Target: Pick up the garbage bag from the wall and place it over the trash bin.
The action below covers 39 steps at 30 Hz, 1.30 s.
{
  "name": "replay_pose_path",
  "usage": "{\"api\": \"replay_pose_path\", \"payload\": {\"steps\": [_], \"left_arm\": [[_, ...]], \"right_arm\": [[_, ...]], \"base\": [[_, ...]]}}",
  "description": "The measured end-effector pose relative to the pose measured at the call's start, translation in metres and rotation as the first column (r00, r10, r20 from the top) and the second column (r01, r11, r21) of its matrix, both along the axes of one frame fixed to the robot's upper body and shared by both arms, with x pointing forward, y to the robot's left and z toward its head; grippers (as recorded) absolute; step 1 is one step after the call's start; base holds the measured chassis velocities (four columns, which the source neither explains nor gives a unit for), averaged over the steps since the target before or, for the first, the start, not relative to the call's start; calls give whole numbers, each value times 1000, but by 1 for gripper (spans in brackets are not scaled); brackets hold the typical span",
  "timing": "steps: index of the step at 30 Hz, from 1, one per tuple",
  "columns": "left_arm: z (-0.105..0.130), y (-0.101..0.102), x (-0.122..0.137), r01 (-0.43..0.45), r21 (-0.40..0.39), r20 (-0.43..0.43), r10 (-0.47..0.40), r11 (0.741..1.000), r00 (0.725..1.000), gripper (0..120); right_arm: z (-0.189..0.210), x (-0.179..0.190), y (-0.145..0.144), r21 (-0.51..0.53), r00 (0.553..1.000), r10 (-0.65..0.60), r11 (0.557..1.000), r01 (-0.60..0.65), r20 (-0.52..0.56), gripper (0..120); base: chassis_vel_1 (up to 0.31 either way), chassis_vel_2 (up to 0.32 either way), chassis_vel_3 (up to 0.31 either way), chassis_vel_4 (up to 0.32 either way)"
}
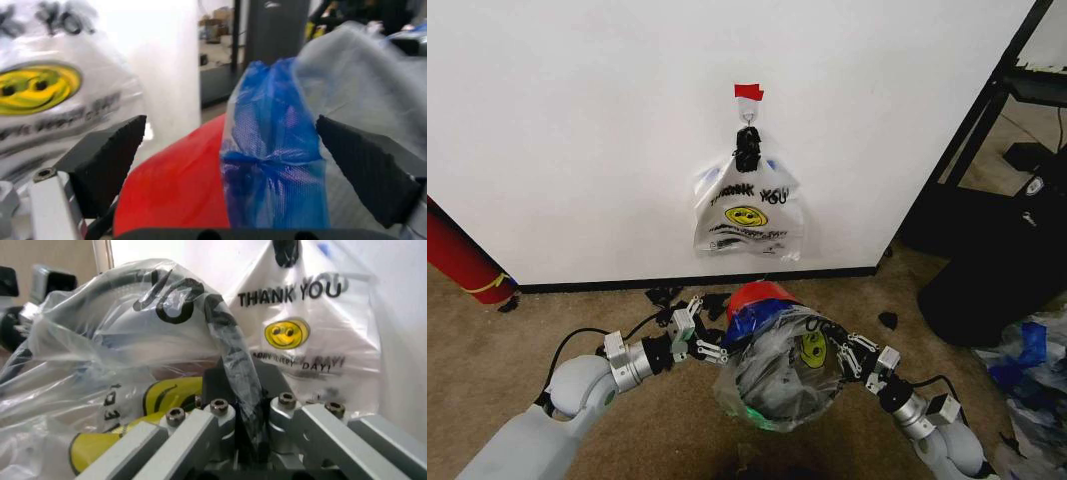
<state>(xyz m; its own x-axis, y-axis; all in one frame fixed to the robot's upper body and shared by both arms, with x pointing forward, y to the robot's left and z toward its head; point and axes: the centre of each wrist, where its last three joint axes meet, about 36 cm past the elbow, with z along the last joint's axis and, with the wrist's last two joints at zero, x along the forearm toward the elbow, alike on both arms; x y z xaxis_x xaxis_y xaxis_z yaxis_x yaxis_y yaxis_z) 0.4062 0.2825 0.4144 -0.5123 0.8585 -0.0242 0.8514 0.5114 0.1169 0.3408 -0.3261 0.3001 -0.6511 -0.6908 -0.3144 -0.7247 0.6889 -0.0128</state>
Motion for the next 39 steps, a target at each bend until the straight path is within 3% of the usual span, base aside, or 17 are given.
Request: {"api": "replay_pose_path", "payload": {"steps": [10, 21, 28, 31, 35, 39], "left_arm": [[3, 7, 12, -69, 14, 6, 69, 998, 998, 100], [-14, 22, 30, -150, 78, 14, 149, 986, 989, 100], [-13, 23, 33, -173, 69, 27, 172, 982, 985, 100], [3, 24, 30, -191, 17, 45, 190, 981, 981, 100], [17, 21, 15, -135, -28, 26, 136, 990, 990, 100], [18, 18, 10, -53, -3, 26, 53, 999, 998, 100]], "right_arm": [[-2, -2, -1, -21, 1000, 26, 999, -26, 4, 0], [1, -1, 0, -35, 998, 59, 998, -59, 19, 0], [1, -1, 3, -39, 997, 68, 997, -68, 21, 0], [-2, -1, 1, -41, 998, 54, 998, -54, 22, 0], [-6, -1, -3, -45, 999, 30, 999, -29, 24, 0], [-7, -1, -5, -48, 999, 11, 999, -10, 31, 0]], "base": [[0, 0, 0, 0], [0, 0, 0, 0], [0, 0, 0, 0], [0, 0, 0, 0], [0, 0, 0, 0], [0, 0, 0, 0]]}}
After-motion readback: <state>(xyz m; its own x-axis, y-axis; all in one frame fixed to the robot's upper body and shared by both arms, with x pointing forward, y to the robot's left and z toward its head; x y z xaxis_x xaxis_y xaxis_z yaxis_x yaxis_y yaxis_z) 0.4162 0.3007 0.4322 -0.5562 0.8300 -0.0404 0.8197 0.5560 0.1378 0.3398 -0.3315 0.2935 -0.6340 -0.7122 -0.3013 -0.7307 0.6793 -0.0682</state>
